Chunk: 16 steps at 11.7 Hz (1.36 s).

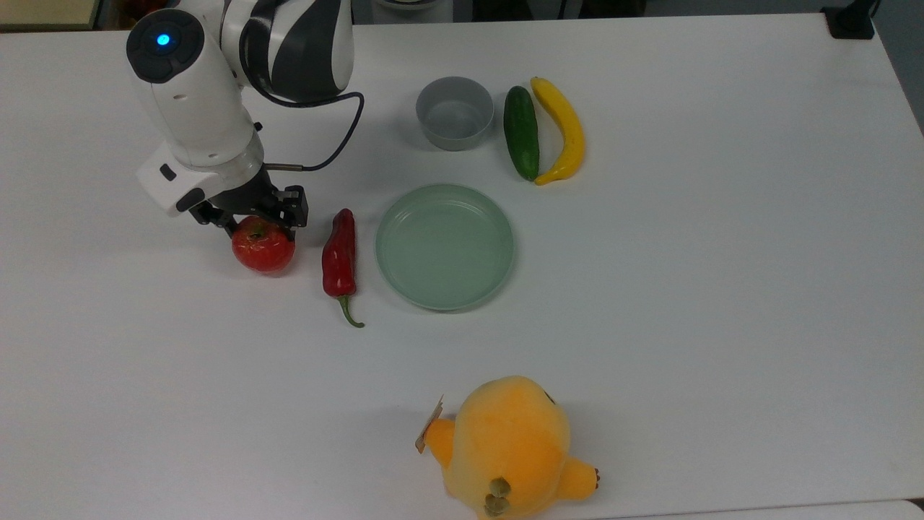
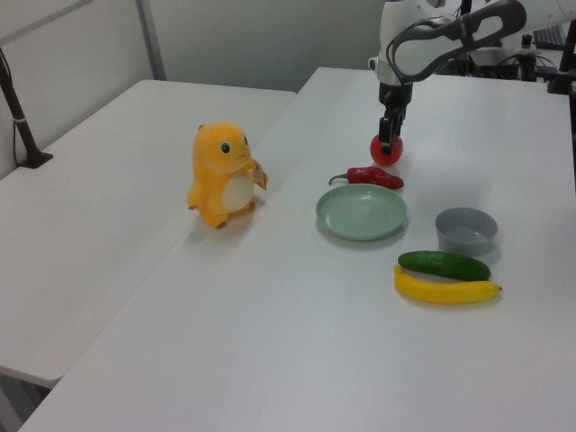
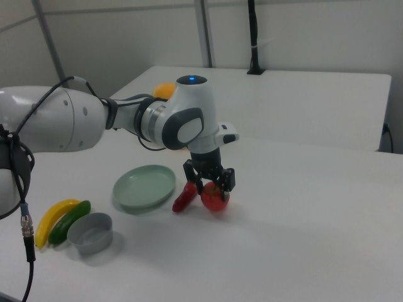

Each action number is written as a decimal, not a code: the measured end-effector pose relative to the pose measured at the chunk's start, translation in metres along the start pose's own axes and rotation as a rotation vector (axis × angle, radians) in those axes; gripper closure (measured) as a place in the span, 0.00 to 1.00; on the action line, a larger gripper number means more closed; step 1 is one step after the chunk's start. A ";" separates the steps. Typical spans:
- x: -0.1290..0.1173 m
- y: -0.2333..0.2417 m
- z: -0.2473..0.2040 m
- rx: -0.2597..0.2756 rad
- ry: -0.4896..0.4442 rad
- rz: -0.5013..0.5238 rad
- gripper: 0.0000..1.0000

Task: Red apple placed in the center of the desktop
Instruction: 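Lower the apple onto the table beside the chili pepper, then open the gripper and raise it away from the apple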

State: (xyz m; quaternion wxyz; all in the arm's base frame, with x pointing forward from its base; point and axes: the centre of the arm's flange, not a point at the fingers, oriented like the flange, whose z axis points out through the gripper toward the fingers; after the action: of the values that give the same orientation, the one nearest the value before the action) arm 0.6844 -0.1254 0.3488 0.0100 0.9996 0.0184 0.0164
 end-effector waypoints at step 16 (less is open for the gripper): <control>-0.047 -0.003 -0.195 0.008 0.121 0.070 0.00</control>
State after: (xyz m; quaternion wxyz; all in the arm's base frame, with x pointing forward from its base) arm 0.6311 -0.1201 0.5417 0.0044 0.9969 -0.0159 0.0769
